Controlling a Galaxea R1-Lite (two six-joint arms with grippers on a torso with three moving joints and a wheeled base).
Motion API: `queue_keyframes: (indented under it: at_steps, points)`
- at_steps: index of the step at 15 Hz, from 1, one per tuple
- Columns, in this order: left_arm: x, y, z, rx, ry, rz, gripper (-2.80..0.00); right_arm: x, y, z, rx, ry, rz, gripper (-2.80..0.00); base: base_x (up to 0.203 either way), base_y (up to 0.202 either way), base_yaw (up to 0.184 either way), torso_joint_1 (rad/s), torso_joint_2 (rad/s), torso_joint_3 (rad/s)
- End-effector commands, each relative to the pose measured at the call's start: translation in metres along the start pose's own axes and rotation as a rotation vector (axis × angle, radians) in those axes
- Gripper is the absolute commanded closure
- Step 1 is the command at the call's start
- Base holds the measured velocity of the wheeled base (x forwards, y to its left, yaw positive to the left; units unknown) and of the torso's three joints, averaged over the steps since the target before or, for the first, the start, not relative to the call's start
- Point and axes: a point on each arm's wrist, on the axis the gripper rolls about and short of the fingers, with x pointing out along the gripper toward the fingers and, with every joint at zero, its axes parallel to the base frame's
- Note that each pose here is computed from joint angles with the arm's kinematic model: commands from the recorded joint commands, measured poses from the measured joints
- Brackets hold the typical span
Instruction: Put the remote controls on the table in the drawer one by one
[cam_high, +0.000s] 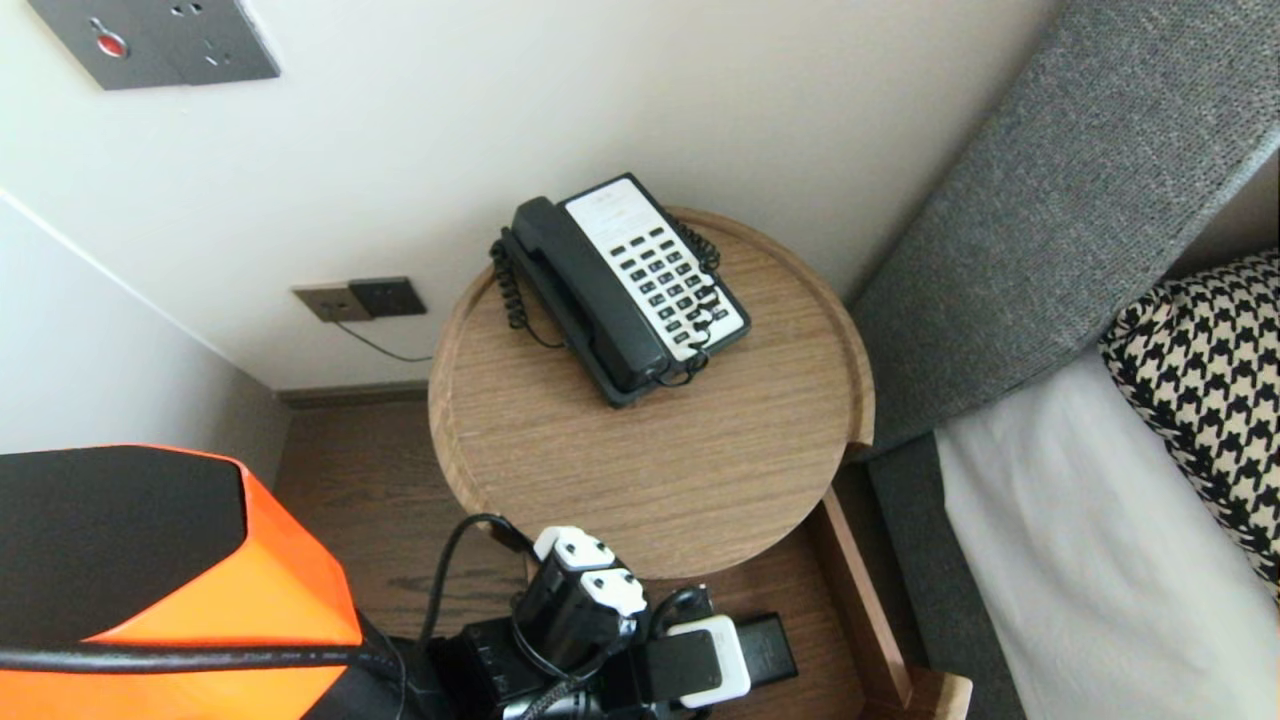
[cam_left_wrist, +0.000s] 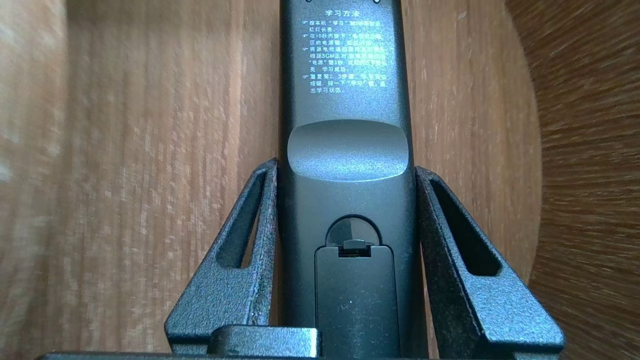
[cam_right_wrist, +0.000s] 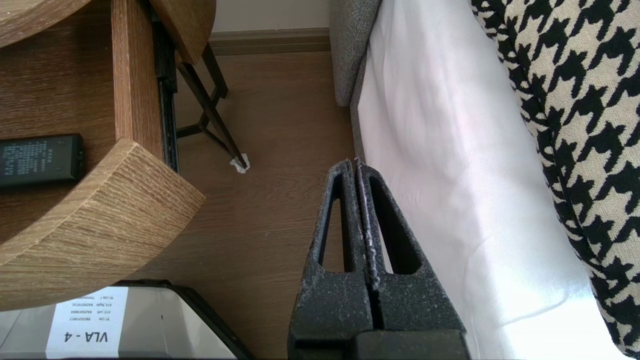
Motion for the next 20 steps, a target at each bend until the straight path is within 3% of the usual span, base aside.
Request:
queue_keyframes:
  at_steps: [1,15,16,17,20]
  points:
    - [0.0068,0.0003,-0.0053,-0.001,0.015,-0.004,0.0,-0.0003,0.0,-0.0001,-0.001,-0.003,0.0,0.0,0.0,0.0,0.0,0.0,0.0,0.0]
    - [0.0103,-0.0002,-0.0056,0.004,0.011,-0.001,0.0,-0.0003,0.0,0.0,-0.001,-0.004,0.0,0.0,0.0,0.0,0.0,0.0,0.0,0.0]
    - [0.0104,0.0,-0.0053,0.002,0.01,-0.001,-1.17,-0.0003,0.0,-0.0002,-0.001,-0.002,0.0,0.0,0.0,0.0,0.0,0.0,0.0,0.0]
    - [0.0103,-0.0002,-0.0056,0.002,0.011,-0.001,-2.8,-0.0003,0.0,0.0,-0.001,-0.004,0.0,0.0,0.0,0.0,0.0,0.0,0.0,0.0]
    - [0.0094,-0.0004,-0.0043,0.005,0.006,0.003,-2.8,-0.0003,0.0,0.0,-0.001,-0.004,0.0,0.0,0.0,0.0,0.0,0.0,0.0,0.0]
